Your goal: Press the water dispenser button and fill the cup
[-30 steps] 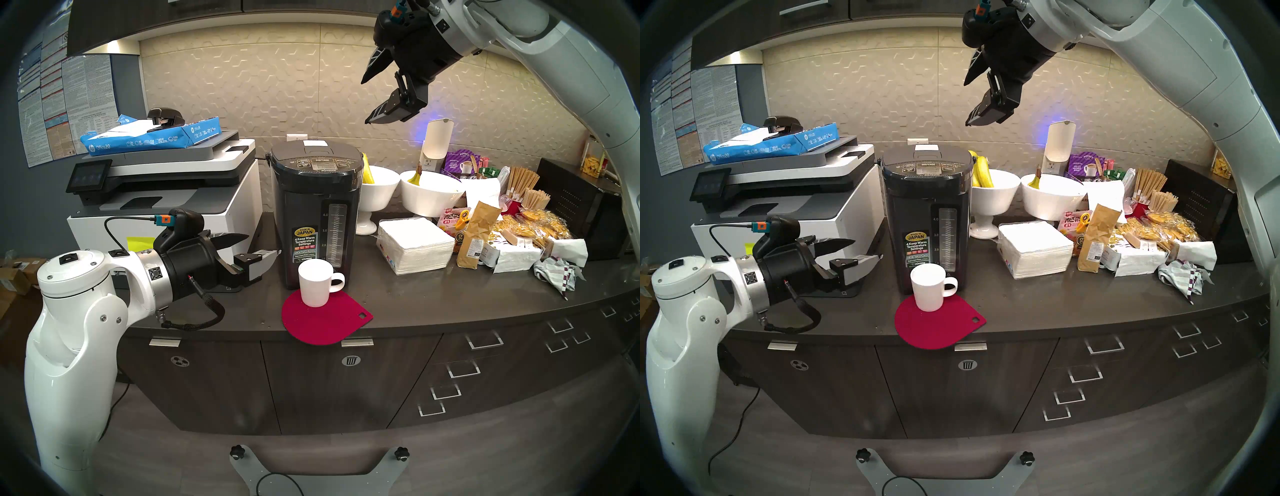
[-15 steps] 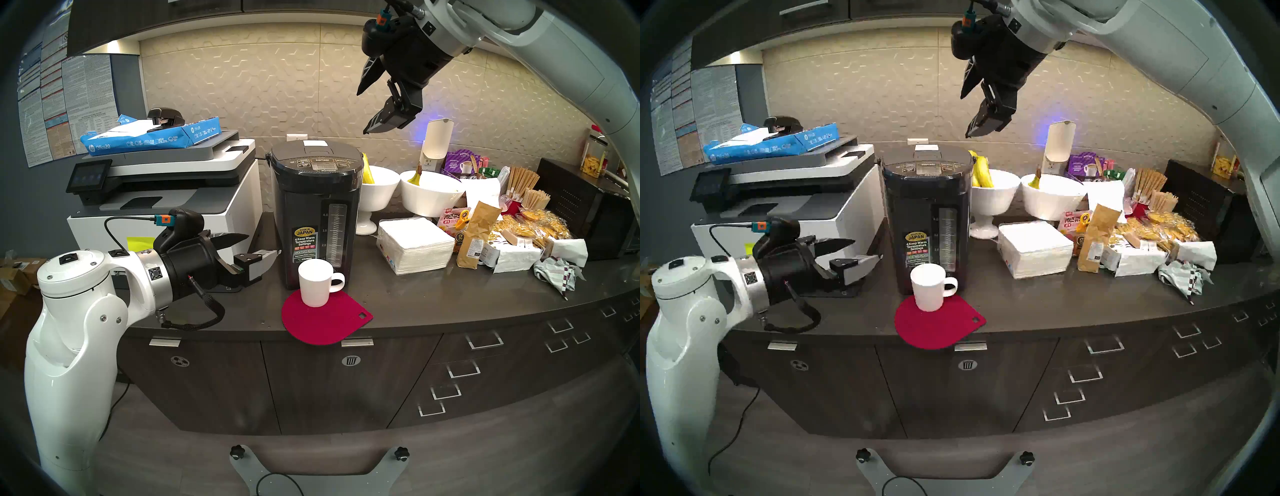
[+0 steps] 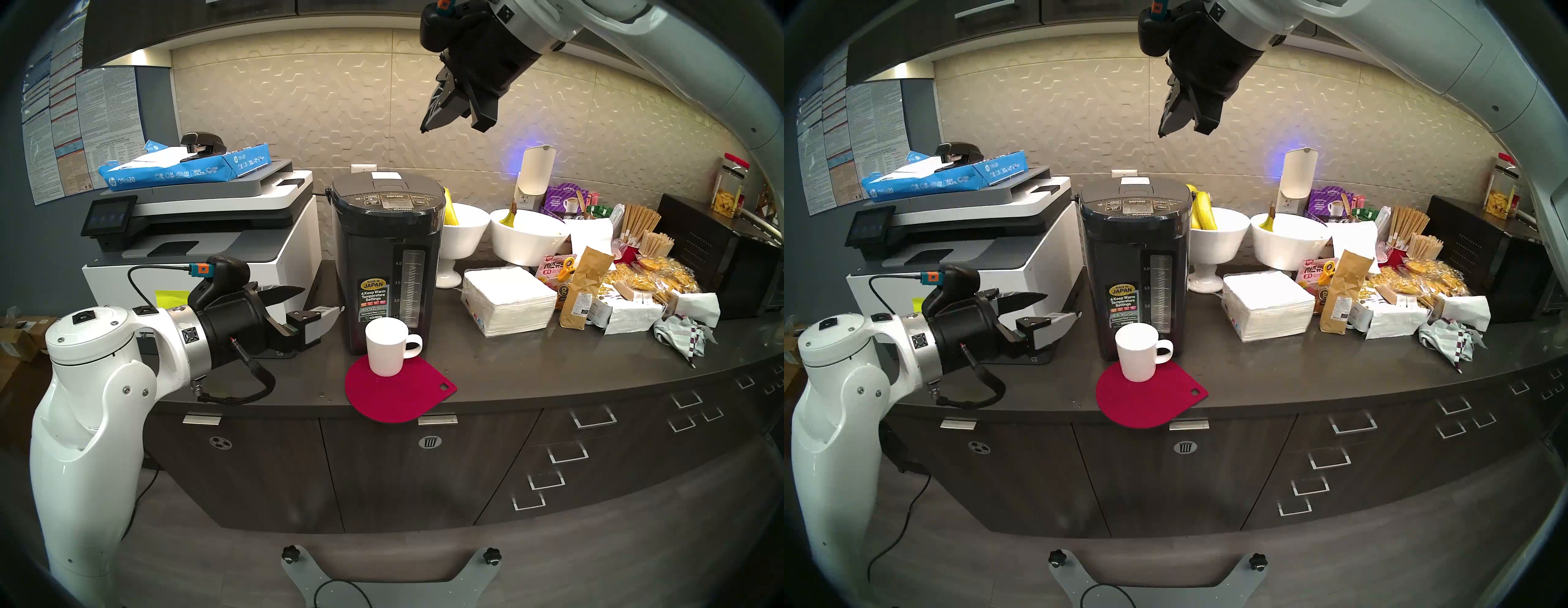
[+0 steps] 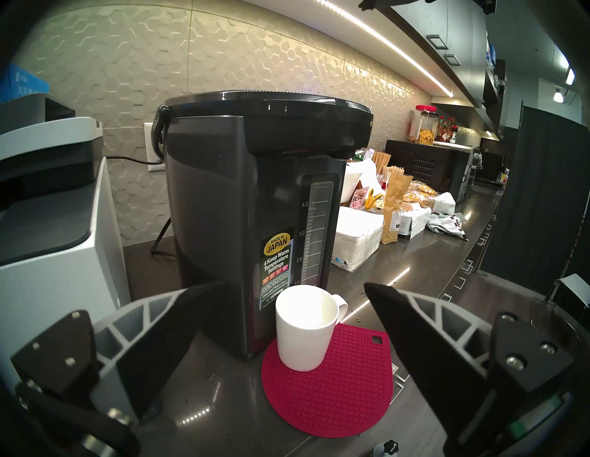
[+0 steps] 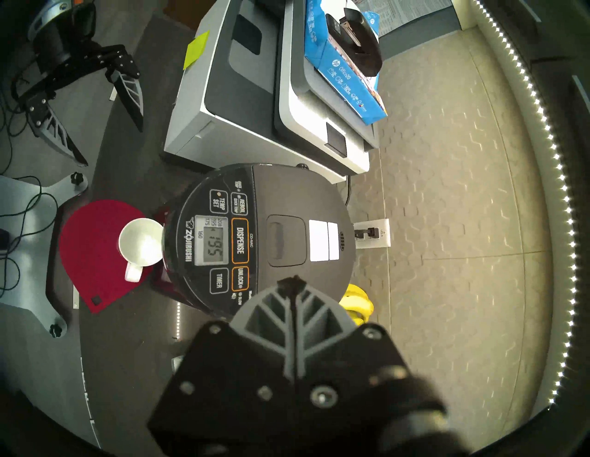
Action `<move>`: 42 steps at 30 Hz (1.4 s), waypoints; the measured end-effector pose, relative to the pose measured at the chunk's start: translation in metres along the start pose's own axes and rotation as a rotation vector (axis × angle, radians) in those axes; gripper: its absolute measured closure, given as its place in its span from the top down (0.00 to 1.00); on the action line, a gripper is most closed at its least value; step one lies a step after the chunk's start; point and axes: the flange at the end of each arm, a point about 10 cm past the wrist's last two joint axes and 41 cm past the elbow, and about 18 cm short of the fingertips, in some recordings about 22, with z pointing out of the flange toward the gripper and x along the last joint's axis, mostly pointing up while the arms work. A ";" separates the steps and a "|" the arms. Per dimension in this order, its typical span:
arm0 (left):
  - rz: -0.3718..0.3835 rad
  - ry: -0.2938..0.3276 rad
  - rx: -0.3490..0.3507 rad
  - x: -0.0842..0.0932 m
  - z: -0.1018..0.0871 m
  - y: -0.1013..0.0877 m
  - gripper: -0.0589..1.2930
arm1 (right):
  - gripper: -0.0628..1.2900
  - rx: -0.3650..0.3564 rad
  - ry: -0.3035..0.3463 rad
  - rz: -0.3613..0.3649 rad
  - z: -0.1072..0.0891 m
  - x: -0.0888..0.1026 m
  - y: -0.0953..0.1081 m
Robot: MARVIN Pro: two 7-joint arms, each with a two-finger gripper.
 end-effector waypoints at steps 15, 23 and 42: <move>0.000 0.000 0.000 0.000 0.000 0.000 0.98 | 0.03 0.048 -0.045 0.134 0.020 -0.008 -0.004; 0.000 0.000 0.000 0.000 0.000 0.000 0.98 | 0.03 0.093 -0.059 0.148 0.027 -0.011 -0.016; 0.000 0.000 0.000 0.000 0.000 0.000 0.98 | 0.03 0.155 -0.046 0.194 0.034 -0.024 -0.014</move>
